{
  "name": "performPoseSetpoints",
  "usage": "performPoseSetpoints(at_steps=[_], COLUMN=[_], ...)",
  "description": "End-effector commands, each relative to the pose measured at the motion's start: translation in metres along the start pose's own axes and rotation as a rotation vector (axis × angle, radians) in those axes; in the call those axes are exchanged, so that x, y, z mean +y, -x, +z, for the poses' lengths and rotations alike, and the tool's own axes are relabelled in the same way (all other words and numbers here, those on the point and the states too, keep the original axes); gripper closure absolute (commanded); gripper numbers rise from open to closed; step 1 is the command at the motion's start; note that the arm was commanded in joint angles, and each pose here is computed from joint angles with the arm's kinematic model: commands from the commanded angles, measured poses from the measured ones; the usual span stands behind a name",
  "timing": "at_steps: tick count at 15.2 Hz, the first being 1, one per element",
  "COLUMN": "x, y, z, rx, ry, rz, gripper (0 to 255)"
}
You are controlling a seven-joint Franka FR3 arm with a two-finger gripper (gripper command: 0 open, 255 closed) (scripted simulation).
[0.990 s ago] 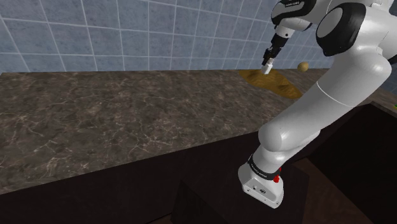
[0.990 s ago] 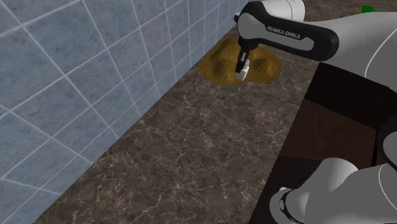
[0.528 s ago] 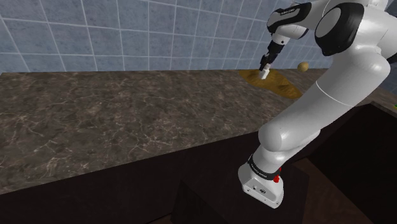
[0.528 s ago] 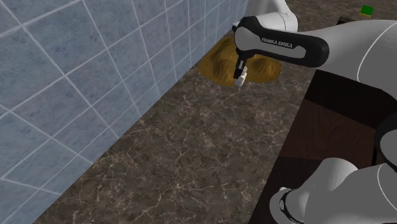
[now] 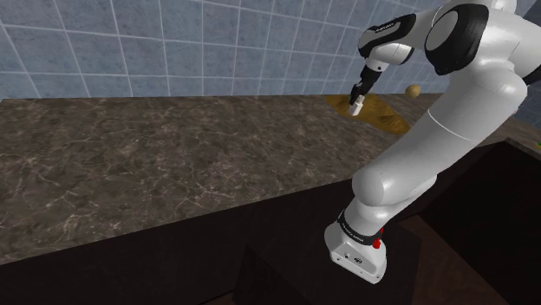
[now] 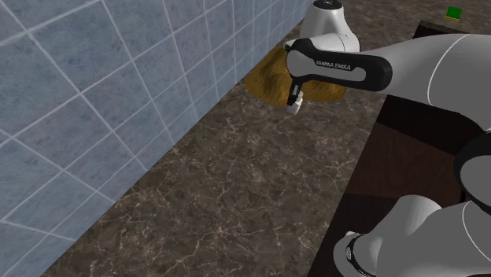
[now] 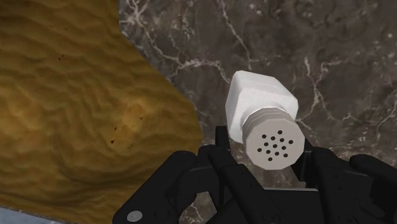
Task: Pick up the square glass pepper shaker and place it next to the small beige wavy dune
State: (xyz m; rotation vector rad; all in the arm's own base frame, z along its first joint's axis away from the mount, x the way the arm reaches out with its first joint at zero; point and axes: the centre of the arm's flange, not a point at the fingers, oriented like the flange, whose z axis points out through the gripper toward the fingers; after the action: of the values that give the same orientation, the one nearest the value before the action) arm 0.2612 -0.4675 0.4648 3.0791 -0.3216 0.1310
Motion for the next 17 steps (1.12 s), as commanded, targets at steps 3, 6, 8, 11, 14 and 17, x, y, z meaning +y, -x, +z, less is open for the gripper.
performPoseSetpoints(at_steps=[3, 6, 8, 11, 14, 17], x=[0.000, -0.001, -0.001, -0.001, -0.001, -0.001], y=[0.002, 0.004, 0.004, 0.004, 0.004, 0.004], z=[0.022, 0.038, 0.045, 0.045, 0.045, 0.045], rx=[0.000, 0.000, 0.000, 0.000, 0.000, 0.000], ry=[0.000, 0.000, 0.000, 0.000, 0.000, 0.000], rz=[0.000, 0.000, 0.000, 0.000, 0.000, 0.000], gripper=[255, 255, 255, 255, 255, 0])
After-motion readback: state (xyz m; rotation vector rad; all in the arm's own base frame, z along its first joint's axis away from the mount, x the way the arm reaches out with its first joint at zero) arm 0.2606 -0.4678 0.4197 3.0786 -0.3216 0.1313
